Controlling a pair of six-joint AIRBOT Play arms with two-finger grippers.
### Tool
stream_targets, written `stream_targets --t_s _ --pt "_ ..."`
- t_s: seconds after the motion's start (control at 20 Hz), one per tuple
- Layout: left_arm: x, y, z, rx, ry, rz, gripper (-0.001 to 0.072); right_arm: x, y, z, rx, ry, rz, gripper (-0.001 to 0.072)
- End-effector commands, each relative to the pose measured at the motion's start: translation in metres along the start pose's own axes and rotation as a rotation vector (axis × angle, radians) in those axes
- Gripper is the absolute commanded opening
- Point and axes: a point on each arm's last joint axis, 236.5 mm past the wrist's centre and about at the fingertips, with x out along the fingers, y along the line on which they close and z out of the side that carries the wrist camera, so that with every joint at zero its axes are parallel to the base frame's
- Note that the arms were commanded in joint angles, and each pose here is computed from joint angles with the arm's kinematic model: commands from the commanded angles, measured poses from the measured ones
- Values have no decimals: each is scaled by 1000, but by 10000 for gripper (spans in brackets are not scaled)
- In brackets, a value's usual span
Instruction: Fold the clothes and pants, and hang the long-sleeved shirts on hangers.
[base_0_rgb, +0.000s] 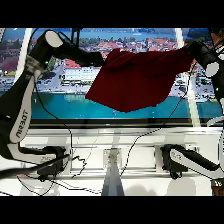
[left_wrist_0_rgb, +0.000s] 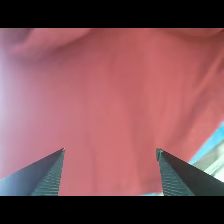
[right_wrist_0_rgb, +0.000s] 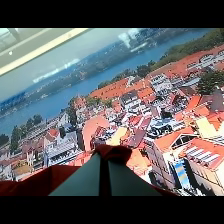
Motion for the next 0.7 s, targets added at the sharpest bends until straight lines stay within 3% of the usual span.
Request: stream_targets --t_s 0.0,0.05,0.1,0.15,0.3,0.35,0.4,0.45,0.65 --pt "-13 25 -43 -58 52 82 635 0 -1 -3 -26 17 -4 14" --pt "-14 28 -61 -81 55 91 634 0 -1 -4 -33 18 -4 14" --pt "-13 35 -76 -130 36 111 536 0 -1 -4 -34 20 -4 14" --pt "-12 46 -89 -231 -7 137 371 0 -1 -5 -33 24 -5 15" --pt "0 74 -131 -604 -69 171 361 0 -1 -5 -33 24 -4 14" --pt "7 78 -148 -649 -36 180 367 0 -1 -5 -33 25 -4 14" --pt "14 80 -160 -676 -5 179 453 0 -1 -5 -33 25 -4 15" --pt "22 80 -170 -713 21 171 678 0 -1 -5 -33 24 -4 14" --pt "52 82 -167 -832 22 106 693 0 -1 -5 -33 24 -4 14"
